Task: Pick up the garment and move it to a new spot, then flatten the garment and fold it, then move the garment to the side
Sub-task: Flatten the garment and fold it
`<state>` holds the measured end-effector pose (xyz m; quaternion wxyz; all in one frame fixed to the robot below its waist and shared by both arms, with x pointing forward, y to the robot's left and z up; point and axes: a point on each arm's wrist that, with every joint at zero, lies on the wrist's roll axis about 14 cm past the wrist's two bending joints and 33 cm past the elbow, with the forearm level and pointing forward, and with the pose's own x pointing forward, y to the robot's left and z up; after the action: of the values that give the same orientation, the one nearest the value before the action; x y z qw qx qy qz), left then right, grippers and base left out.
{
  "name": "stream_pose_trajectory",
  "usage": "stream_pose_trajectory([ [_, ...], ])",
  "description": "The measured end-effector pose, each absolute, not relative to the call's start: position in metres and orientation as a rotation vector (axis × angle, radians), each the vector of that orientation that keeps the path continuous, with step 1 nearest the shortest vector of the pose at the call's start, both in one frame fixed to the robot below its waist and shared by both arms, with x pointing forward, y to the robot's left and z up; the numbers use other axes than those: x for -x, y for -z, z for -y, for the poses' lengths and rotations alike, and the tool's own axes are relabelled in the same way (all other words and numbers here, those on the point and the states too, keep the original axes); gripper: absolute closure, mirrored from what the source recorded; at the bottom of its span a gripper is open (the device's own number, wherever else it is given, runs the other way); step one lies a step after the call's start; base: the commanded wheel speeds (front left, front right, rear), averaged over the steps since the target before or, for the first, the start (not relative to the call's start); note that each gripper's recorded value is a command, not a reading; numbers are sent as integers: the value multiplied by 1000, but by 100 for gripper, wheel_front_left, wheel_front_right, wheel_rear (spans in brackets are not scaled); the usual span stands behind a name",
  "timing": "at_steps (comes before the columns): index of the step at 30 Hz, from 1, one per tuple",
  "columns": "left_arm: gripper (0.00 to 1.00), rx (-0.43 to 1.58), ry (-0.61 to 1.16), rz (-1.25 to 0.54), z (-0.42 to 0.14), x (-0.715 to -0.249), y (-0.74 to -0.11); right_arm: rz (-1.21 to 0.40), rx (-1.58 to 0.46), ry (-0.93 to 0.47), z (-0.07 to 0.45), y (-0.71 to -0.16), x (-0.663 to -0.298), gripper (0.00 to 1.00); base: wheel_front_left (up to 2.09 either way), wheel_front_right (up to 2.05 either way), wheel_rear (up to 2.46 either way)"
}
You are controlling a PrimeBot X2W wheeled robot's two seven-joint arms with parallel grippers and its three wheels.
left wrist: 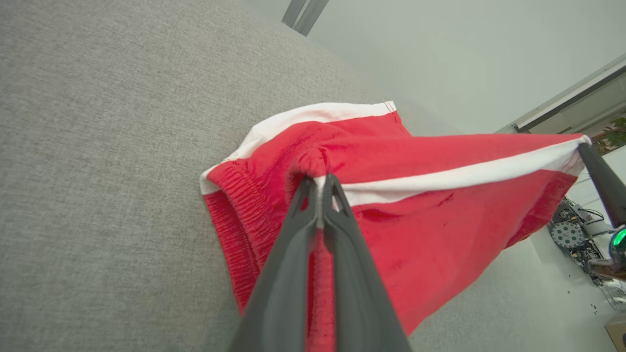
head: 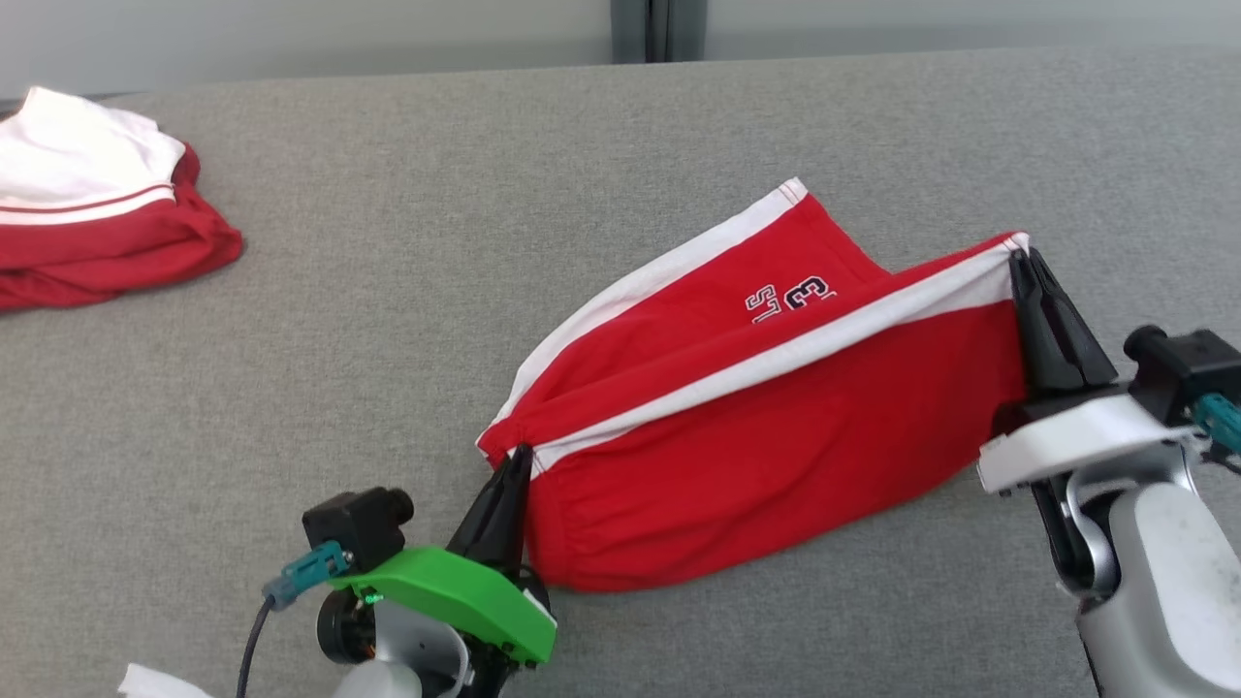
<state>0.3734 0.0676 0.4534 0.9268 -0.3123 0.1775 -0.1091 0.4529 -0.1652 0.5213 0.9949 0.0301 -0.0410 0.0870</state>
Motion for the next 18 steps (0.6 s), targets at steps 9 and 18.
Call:
stream_pose_trajectory([
  [9,100,603,132,-412,-88,-421,-427,-49,20,-282,130,-486,-533,100,0,0,0],
  [18,100,580,52,-485,-107,-432,-395,-224,61,-378,89,-430,-571,100,0,0,0],
])
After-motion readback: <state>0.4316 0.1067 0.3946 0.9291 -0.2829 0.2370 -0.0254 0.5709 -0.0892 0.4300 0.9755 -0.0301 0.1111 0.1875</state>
